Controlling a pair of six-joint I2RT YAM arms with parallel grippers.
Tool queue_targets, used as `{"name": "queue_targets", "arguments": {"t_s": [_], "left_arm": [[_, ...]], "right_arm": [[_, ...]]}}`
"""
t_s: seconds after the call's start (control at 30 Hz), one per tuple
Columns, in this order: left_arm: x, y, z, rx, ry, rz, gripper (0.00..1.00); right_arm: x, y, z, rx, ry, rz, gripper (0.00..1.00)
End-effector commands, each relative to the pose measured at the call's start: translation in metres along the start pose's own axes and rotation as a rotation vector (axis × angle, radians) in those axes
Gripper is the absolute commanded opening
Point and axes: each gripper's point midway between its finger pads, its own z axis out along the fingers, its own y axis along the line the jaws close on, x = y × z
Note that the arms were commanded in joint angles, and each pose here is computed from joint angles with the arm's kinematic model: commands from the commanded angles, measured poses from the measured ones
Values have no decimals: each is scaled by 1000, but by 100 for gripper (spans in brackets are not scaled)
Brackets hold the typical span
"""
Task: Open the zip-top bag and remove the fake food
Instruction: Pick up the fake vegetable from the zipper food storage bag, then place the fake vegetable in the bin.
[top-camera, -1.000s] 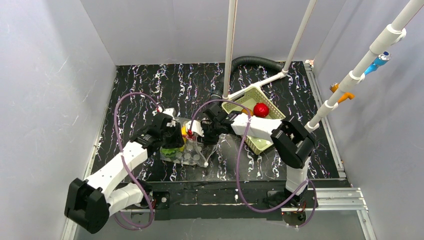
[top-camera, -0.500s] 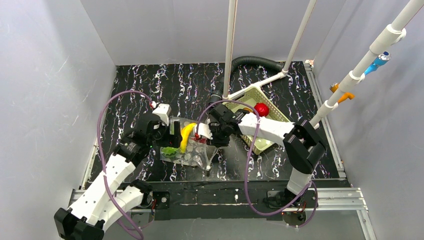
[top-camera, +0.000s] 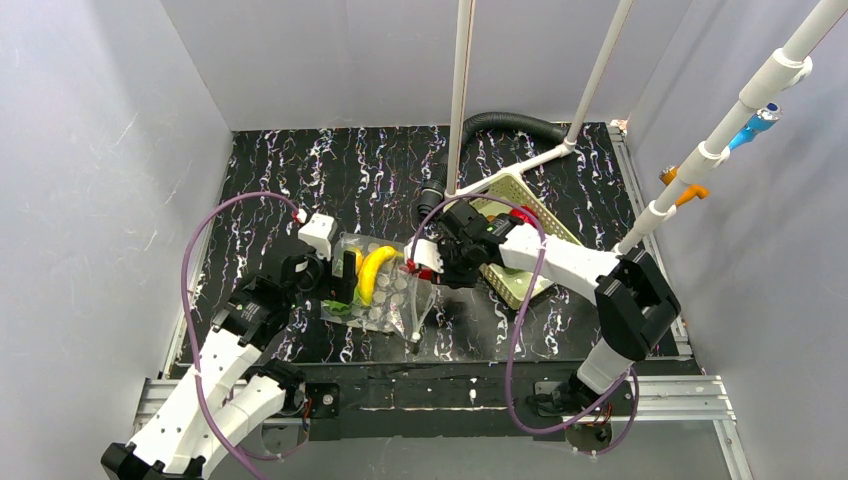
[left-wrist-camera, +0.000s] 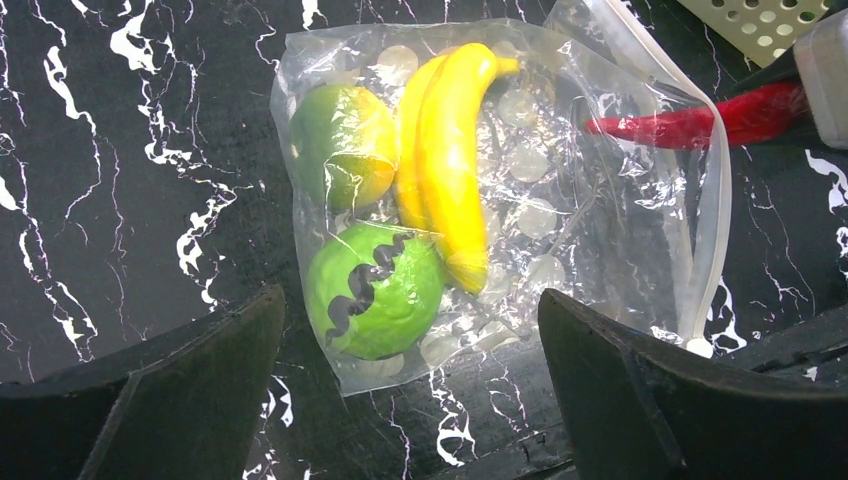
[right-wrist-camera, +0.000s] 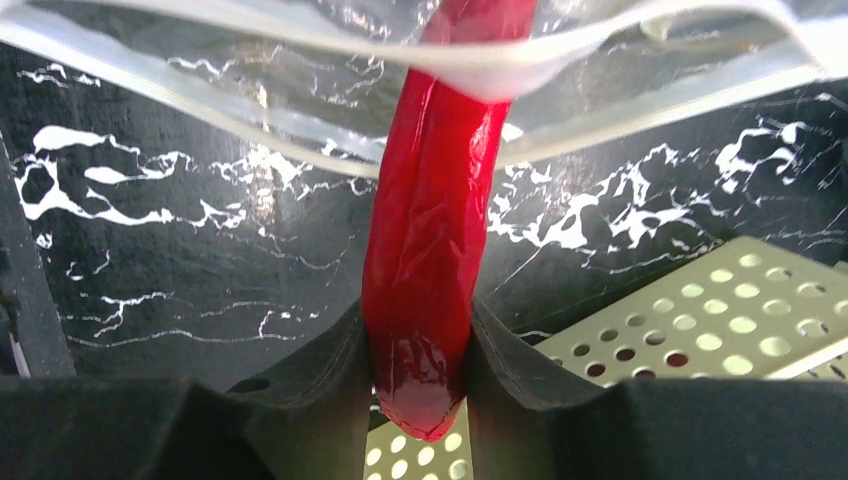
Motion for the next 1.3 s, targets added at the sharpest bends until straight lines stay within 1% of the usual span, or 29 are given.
{"name": "queue_targets", "arguments": {"t_s": [0.0,0.67,0.8,1.1,1.27], "left_arm": [[-1,5,1,-21,-12,17,98],[-3,5,-2,-17,-30,8,98],[-4,4,-2,-17,-33,7,98],[-5,5,-3,-19,-41,5,98],[-7,5,-5,-16,-54,4,98]], "right_arm": [[9,1,-19,12,5,-11,1],[52,11,-67,128,-26,48,1],[57,6,-80,173,-63,74,1],[68,-6,-103,239,-105,136,1],[77,-17,-113,290,-128,199,1]]}}
